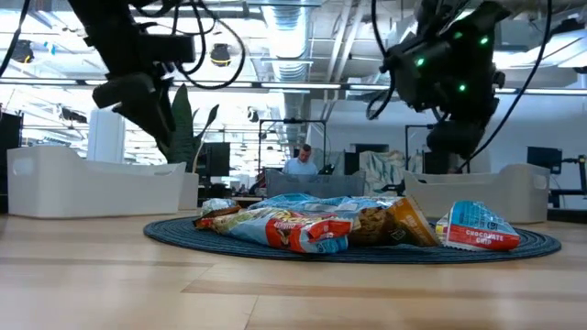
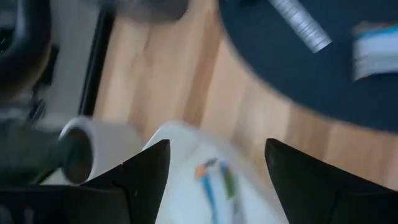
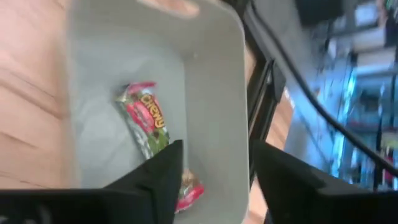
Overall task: Pick and place Granola Bars by type
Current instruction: Put the yellow granola bar into the white bin
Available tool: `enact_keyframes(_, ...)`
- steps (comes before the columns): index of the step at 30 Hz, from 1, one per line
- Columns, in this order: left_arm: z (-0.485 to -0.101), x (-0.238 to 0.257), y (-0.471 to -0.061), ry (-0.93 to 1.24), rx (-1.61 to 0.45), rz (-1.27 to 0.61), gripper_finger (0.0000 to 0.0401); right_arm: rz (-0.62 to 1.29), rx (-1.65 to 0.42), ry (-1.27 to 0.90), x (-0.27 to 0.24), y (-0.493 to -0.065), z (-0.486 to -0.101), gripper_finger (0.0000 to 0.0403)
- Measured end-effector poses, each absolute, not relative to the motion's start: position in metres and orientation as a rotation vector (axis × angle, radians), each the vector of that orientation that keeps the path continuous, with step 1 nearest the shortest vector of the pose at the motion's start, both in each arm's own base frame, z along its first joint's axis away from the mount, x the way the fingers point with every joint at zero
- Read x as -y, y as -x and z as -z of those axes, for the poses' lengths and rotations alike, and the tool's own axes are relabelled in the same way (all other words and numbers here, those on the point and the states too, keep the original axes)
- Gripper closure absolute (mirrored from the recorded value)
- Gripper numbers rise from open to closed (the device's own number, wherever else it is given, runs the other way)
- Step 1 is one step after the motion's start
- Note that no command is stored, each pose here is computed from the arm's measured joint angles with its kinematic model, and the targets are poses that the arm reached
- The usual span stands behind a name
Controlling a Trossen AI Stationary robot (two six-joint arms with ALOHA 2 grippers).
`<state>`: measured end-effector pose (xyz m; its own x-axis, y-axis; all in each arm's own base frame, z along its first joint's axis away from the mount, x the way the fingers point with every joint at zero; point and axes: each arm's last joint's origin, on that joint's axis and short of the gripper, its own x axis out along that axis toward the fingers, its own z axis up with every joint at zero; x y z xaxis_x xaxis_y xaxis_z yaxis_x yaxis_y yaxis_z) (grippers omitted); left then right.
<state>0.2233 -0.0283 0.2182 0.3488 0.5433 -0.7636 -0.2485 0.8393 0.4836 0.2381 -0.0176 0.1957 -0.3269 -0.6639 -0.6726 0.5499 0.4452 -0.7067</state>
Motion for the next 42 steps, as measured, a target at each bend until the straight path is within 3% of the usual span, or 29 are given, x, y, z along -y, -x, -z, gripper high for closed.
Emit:
enact_keyframes(6,-0.225,0.037,-0.244,-0.357,-0.979,-0.237,0.0144,1.098,-1.282,0.273,-0.021,-0.249,-0.201,0.0166)
enact_keyframes(17,-0.213,0.051,-0.257,-0.428,-0.81,0.277,0.0144,0.662,-1.117,0.459,-0.094,-0.263,-0.2,0.0177)
enact_keyframes(30,-0.153,0.056,-0.289,-0.638,-0.946,0.346,0.0144,0.567,-1.038,0.465,-0.112,-0.267,-0.2,0.0201)
enact_keyframes(42,-0.147,0.045,-0.297,-0.619,-0.947,0.377,0.0177,0.555,-1.003,0.433,-0.116,-0.27,-0.2,0.0225)
